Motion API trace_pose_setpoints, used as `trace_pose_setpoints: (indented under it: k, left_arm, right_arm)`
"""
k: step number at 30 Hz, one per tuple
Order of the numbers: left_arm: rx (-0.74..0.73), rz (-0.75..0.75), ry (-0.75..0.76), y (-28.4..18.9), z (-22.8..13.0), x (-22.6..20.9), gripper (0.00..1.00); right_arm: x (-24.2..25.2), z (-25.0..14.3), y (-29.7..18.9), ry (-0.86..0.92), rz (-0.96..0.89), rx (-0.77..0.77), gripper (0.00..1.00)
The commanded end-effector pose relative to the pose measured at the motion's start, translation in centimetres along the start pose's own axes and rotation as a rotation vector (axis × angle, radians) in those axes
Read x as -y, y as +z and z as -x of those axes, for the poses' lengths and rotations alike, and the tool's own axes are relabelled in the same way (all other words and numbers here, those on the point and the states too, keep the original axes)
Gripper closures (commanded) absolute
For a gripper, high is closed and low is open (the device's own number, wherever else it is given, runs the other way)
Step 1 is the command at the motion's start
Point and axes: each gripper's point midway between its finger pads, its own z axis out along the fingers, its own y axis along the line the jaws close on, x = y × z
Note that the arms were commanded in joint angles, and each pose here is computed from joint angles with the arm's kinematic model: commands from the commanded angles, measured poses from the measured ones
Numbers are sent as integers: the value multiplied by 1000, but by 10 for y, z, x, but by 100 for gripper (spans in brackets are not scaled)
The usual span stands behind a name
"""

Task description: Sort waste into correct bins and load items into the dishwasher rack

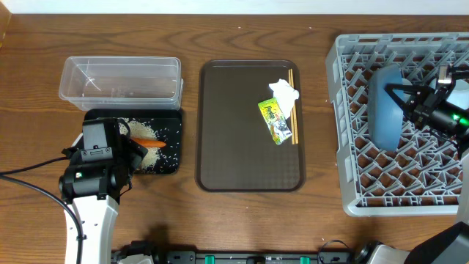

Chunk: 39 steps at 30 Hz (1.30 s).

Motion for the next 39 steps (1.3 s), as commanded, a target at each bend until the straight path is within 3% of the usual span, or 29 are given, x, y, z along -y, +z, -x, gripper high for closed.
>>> trace_pose_setpoints:
  k: [1, 21, 29, 32, 35, 39]
  left_arm:
    - [18, 1, 6, -4, 5, 0, 2]
    - [18, 2, 6, -4, 5, 0, 2]
    - [18, 2, 6, -4, 5, 0, 2]
    - [18, 2, 6, -4, 5, 0, 2]
    - [18, 2, 6, -4, 5, 0, 2]
    - [18, 1, 6, -4, 5, 0, 2]
  right_arm:
    - [17, 5, -7, 15, -63, 37, 99]
    - [48, -9, -70, 66, -574, 256, 99]
    - [57, -16, -77, 91, -638, 254, 98]
    - [57, -17, -77, 82, -640, 247, 90]
    - [58, -17, -77, 82, -647, 249, 61]
    - [61, -16, -81, 83, -677, 259, 49]
